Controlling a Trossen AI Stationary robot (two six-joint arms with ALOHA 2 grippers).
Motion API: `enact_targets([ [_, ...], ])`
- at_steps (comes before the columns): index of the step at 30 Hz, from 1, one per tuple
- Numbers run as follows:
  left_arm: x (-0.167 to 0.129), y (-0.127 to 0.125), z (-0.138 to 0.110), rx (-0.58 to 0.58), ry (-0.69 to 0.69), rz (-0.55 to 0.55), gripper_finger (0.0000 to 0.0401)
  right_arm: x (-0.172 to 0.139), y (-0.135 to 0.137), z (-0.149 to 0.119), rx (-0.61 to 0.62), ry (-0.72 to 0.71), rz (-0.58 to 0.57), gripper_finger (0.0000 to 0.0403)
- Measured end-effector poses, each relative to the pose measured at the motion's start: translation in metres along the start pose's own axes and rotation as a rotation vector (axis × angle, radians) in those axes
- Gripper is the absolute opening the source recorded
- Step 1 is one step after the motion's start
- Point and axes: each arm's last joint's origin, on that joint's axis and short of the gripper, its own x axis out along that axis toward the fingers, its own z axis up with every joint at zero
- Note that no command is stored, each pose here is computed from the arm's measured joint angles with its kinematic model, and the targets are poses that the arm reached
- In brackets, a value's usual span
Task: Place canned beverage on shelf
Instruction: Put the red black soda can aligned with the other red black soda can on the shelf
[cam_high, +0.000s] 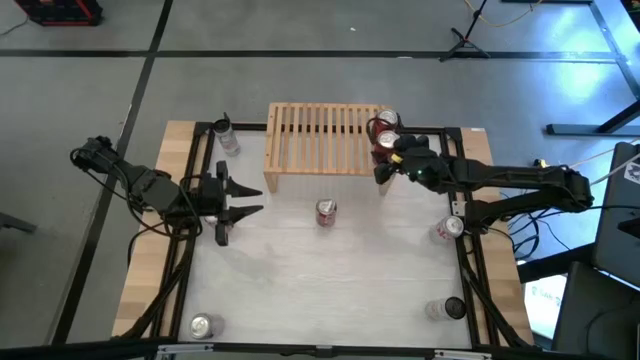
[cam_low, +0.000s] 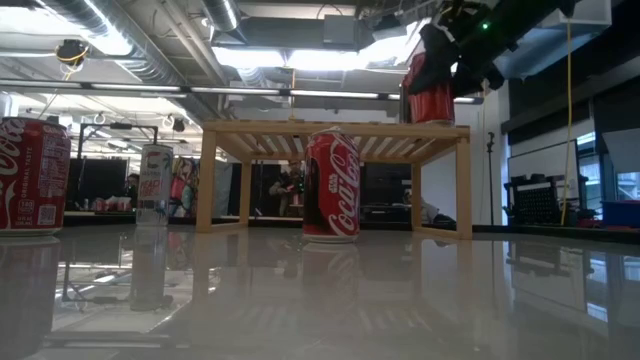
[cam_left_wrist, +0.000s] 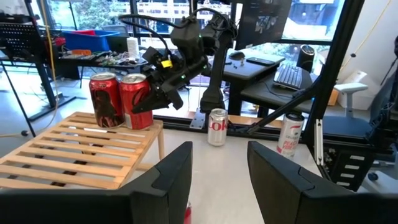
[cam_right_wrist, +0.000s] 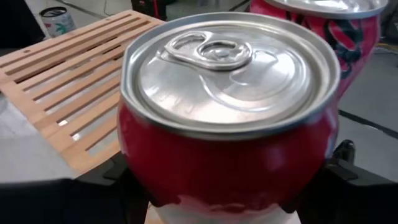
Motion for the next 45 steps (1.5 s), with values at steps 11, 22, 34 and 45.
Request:
enact_targets([
  [11, 0.0, 0.0, 0.0, -0.001, -0.002, 0.009, 0.0149, 0.001, 0.001, 0.0, 0.001, -0.004, -0.005, 0.0388],
  [22, 0.0, 0.0, 0.0, -0.001, -0.003, 0.011, 0.0149, 0.001, 0.003, 0.004, 0.033, -0.032, 0.035, 0.0341],
  [34, 0.0, 0.0, 0.0, -0.002, -0.003, 0.011, 0.0149, 0.0, 0.003, 0.006, 0.031, -0.039, 0.02, 0.033],
  [45, 0.0, 0.0, 0.0, -0.002, -0.004, 0.016, 0.0149, -0.012, 0.005, 0.034, 0.021, -0.091, 0.039, 0.033],
])
